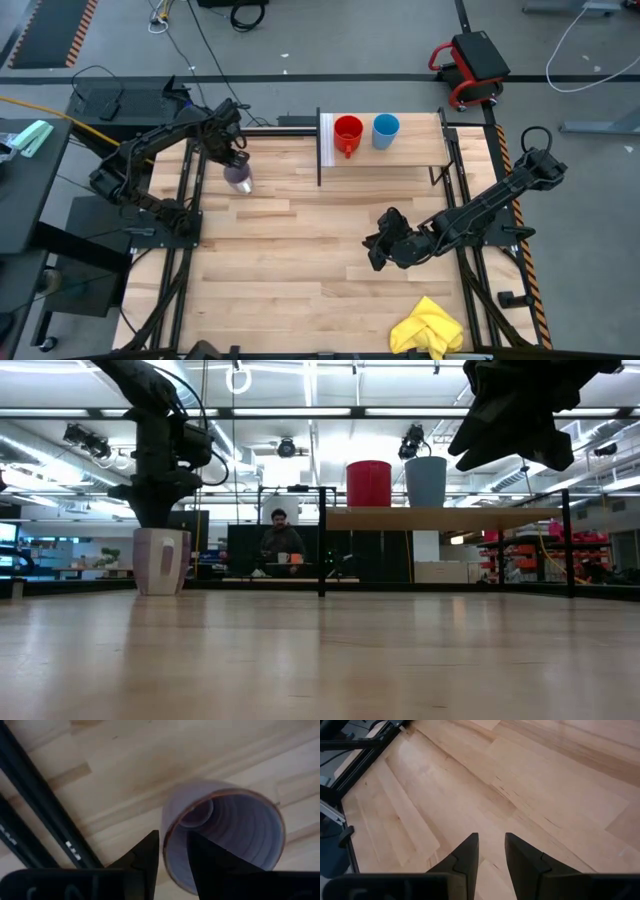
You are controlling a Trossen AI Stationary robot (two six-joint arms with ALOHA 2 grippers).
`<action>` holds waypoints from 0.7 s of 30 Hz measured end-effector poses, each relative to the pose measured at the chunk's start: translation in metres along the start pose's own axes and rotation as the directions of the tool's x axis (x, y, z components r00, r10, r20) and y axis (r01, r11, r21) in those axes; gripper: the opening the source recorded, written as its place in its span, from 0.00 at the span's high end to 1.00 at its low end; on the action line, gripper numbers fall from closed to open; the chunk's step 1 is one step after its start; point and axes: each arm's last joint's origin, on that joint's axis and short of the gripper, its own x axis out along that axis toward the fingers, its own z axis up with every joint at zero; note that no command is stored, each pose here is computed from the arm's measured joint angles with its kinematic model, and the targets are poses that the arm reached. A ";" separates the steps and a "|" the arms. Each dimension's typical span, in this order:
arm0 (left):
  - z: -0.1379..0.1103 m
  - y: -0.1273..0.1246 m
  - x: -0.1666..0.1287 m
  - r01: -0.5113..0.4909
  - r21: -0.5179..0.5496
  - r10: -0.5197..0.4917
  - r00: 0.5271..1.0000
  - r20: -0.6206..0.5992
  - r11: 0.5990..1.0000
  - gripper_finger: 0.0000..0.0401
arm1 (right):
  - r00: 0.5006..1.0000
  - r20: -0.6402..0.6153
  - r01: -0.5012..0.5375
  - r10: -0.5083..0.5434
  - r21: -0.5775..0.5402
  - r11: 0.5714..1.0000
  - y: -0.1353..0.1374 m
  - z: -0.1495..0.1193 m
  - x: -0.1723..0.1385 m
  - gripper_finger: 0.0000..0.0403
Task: Stack small to large cups/mugs on shelf
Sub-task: Put the purple mug on the shelf
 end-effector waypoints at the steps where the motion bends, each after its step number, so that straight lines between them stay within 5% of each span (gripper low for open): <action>1: 0.001 0.000 0.000 0.001 -0.004 -0.001 1.000 0.009 1.000 0.73 | 1.000 0.000 0.000 0.000 0.000 1.000 0.000 0.000 0.000 0.74; 21: 0.004 -0.001 0.000 0.007 -0.050 -0.005 0.999 0.042 0.999 0.77 | 1.000 0.000 0.000 0.000 0.010 1.000 0.000 0.000 0.000 0.74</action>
